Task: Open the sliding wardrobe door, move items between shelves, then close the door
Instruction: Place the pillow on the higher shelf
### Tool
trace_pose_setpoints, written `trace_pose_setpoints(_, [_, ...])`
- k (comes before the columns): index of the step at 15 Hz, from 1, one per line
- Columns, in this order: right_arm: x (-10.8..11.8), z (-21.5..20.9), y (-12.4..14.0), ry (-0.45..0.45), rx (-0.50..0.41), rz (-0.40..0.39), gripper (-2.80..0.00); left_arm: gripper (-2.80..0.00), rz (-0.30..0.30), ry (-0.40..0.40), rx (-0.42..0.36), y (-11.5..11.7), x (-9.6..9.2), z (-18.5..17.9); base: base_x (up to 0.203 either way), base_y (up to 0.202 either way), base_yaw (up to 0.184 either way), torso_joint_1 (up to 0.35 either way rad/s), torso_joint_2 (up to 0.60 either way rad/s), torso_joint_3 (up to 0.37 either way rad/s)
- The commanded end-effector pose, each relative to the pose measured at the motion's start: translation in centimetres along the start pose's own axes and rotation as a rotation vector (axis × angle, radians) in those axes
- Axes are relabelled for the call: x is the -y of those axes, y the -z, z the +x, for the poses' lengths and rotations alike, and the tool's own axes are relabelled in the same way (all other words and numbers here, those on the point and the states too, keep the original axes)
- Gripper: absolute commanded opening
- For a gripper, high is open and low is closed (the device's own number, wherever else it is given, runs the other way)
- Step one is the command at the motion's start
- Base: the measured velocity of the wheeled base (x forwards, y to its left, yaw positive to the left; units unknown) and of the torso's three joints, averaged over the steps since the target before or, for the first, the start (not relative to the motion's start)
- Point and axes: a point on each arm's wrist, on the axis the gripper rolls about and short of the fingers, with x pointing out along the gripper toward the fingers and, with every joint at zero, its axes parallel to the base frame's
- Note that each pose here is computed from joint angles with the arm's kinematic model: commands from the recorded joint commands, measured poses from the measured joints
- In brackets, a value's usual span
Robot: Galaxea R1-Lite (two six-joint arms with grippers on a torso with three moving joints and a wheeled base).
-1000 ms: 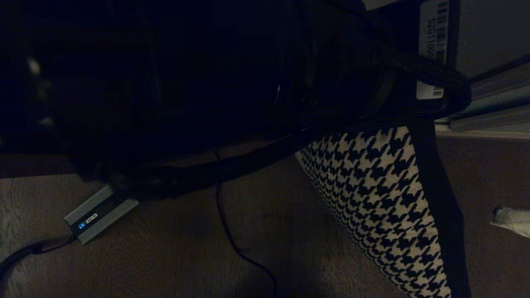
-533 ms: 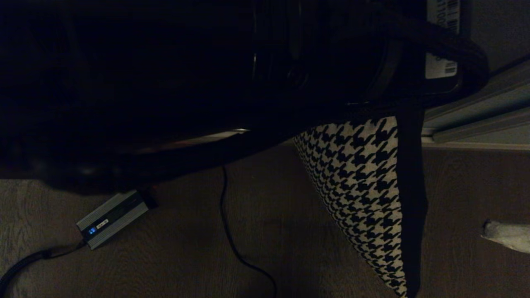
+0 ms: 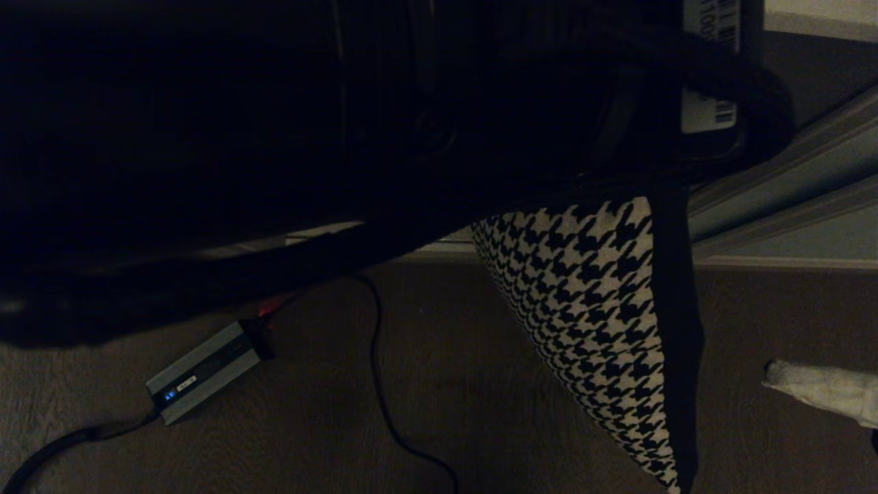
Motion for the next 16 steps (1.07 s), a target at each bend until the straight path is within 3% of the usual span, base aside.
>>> trace_pose_setpoints(1, [0.2,-0.1,0.0,0.016,0.011,0.007,-2.80,-2.80,-0.003,-0.005,0.004,0.0,-0.1,-0.1,0.000,0.000,0.000,-0.007,0.00,0.188])
trace_pose_setpoints(8, [0.9,-0.4,0.9,0.027,0.021,0.006,-2.80,-2.80,-0.003,-0.010,0.014,-0.3,-0.1,0.2,0.000,0.000,0.000,0.002,0.00,0.199])
trace_pose_setpoints(14, [0.6,-1.3,0.9,0.024,0.085,-0.024,-2.80,-2.80,0.006,-0.017,0.016,-0.3,-0.3,0.1,0.000,0.000,0.000,0.002,0.00,0.202])
trace_pose_setpoints(16, [1.1,-0.9,1.1,0.037,0.066,-0.012,-2.80,-2.80,0.007,-0.056,0.022,-0.4,-1.0,0.2,0.000,0.000,0.000,0.000,0.00,0.200])
